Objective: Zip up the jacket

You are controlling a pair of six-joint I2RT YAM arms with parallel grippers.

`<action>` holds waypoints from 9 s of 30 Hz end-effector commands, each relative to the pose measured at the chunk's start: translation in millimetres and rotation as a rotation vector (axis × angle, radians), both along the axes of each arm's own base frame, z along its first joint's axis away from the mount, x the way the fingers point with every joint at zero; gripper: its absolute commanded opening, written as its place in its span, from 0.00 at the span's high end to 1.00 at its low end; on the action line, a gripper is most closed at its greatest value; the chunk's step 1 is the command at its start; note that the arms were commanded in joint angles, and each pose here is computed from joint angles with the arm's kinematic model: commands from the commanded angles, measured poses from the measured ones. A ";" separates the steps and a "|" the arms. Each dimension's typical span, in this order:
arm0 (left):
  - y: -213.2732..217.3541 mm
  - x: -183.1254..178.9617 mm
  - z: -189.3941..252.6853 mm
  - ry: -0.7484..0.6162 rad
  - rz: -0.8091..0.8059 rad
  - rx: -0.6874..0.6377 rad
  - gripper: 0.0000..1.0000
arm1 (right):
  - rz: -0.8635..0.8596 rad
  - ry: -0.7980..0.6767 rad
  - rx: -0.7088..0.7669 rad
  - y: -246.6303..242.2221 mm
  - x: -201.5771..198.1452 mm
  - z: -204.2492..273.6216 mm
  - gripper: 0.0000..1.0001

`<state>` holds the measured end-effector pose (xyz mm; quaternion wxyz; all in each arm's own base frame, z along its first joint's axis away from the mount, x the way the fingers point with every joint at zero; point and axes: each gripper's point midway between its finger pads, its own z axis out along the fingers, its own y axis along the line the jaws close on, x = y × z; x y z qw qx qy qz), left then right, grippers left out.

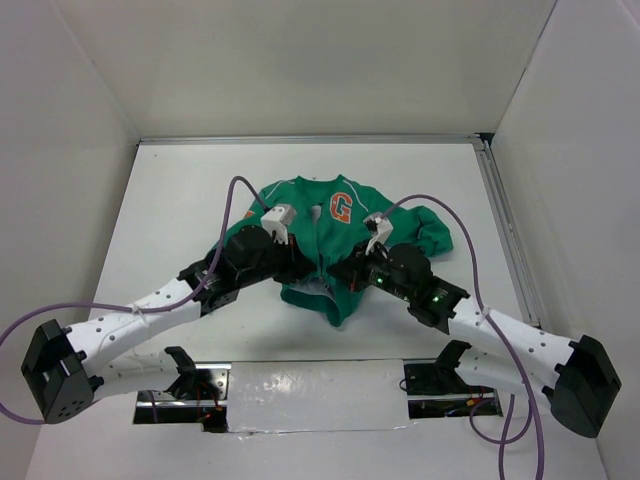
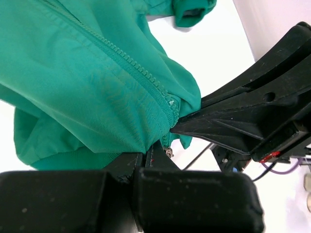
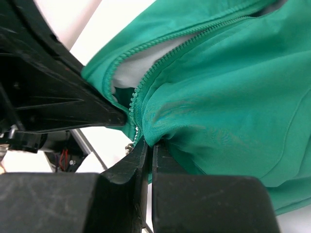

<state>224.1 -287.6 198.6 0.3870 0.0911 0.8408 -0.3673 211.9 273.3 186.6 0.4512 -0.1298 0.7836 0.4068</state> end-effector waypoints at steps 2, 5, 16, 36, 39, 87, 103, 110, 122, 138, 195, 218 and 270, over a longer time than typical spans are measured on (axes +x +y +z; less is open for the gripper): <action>-14.9 -4.2 26.2 -0.074 -0.071 -0.102 1.00 | -0.002 -0.076 0.114 -1.0 -1.5 27.4 1.00; -12.0 -7.3 24.1 -0.034 -0.044 -0.118 1.00 | -0.018 -0.069 0.100 -1.7 -0.2 23.2 1.00; 2.2 -8.8 11.1 0.116 0.177 -0.125 1.00 | -0.071 -0.077 0.099 -2.2 -0.3 20.7 1.00; 11.0 -1.3 0.0 0.204 0.438 -0.049 1.00 | -0.155 -0.014 0.057 -1.7 3.9 9.1 1.00; 7.6 0.8 0.5 0.200 0.433 -0.056 1.00 | -0.144 -0.009 0.073 1.9 3.2 10.3 1.00; 3.9 8.8 -8.2 0.239 0.472 -0.054 1.00 | -0.143 0.031 0.061 11.0 10.1 -1.3 1.00; 3.2 8.0 -17.6 0.262 0.479 -0.028 1.00 | -0.145 0.029 0.101 7.0 11.6 7.0 1.00; -4.3 7.1 -13.4 0.252 0.437 -0.051 1.00 | -0.134 0.028 0.115 9.9 12.5 9.3 1.00; 10.9 12.1 -10.7 0.250 0.528 -0.046 1.00 | -0.131 0.044 0.101 6.5 8.8 1.9 1.00; 4.0 11.3 -7.1 0.219 0.473 -0.065 1.00 | -0.117 0.045 0.100 12.9 11.2 4.6 1.00; 3.2 10.1 -11.3 0.156 0.405 -0.033 1.00 | -0.113 0.008 0.119 1.5 16.5 17.7 1.00; -18.3 -4.5 10.1 -0.001 0.154 -0.120 1.00 | -0.083 0.009 0.118 1.3 16.7 20.6 1.00; -4.9 6.9 7.4 -0.156 0.172 -0.066 1.00 | 0.028 0.185 0.041 -6.1 7.1 -9.5 1.00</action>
